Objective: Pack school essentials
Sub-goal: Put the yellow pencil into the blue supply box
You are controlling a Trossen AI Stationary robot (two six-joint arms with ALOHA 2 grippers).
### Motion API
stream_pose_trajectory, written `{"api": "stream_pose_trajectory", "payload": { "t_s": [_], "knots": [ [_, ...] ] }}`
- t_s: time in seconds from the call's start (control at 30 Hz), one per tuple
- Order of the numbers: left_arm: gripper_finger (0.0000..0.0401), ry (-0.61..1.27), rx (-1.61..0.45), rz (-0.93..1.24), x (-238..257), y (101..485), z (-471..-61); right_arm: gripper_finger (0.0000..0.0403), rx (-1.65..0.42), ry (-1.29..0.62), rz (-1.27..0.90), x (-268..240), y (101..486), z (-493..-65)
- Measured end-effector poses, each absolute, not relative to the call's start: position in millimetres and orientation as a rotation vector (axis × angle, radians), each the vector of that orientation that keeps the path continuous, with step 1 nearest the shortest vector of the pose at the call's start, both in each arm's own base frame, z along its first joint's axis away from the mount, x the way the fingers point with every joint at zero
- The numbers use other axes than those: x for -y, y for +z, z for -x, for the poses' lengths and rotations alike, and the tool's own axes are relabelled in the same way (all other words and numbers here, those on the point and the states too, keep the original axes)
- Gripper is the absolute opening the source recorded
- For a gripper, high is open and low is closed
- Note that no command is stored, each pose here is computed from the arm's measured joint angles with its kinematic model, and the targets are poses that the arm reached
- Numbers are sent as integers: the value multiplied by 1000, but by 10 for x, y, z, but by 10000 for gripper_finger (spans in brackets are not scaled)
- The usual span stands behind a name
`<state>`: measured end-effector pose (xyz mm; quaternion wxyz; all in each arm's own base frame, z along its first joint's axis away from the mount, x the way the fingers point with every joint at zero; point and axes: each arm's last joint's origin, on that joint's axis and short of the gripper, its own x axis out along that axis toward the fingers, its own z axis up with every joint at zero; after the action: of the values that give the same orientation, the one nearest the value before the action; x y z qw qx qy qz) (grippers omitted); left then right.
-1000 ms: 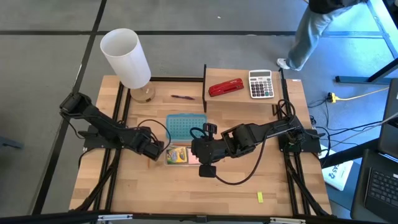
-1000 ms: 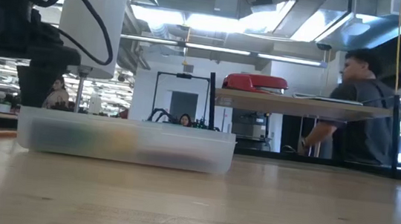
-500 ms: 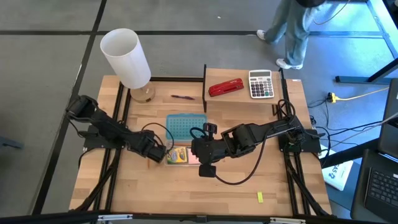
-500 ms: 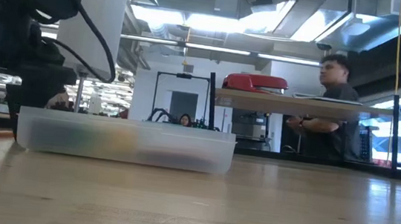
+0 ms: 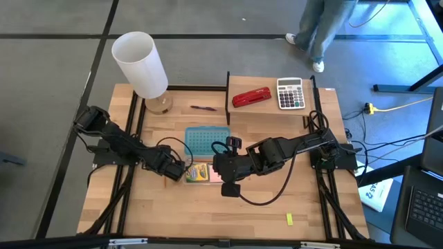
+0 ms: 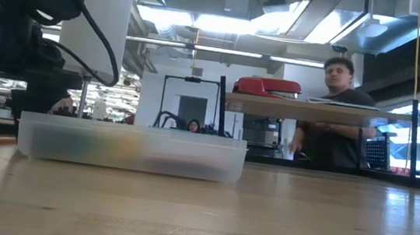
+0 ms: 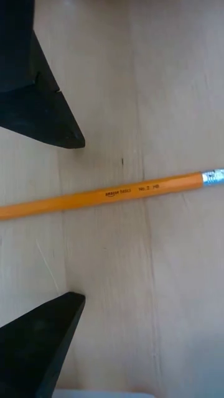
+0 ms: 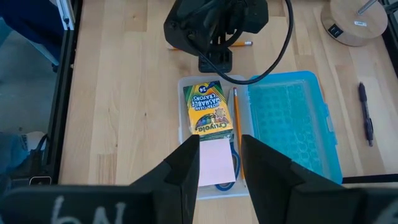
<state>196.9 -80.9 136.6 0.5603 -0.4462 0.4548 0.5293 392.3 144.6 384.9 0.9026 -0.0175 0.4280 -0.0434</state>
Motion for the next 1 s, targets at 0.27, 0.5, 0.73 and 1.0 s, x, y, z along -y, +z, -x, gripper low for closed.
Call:
{"api": "stream_pose_trajectory", "payload": {
  "t_s": [0.27,0.5,0.73,1.0],
  "knots": [
    [396,1235,-1081,1032,806,1365,-1967,120,-885,-90,36,-1446,3847,-3924],
    [390,1242,-1084,1038,807,1360,-1966,120,-885,-89,36,-1448,3847,-3923],
    [342,1238,-1084,1044,809,1358,-1972,120,-886,-89,36,-1449,3845,-3925],
    [297,1240,-1093,1053,811,1357,-1972,120,-886,-88,36,-1449,3844,-3925]
  ]
}}
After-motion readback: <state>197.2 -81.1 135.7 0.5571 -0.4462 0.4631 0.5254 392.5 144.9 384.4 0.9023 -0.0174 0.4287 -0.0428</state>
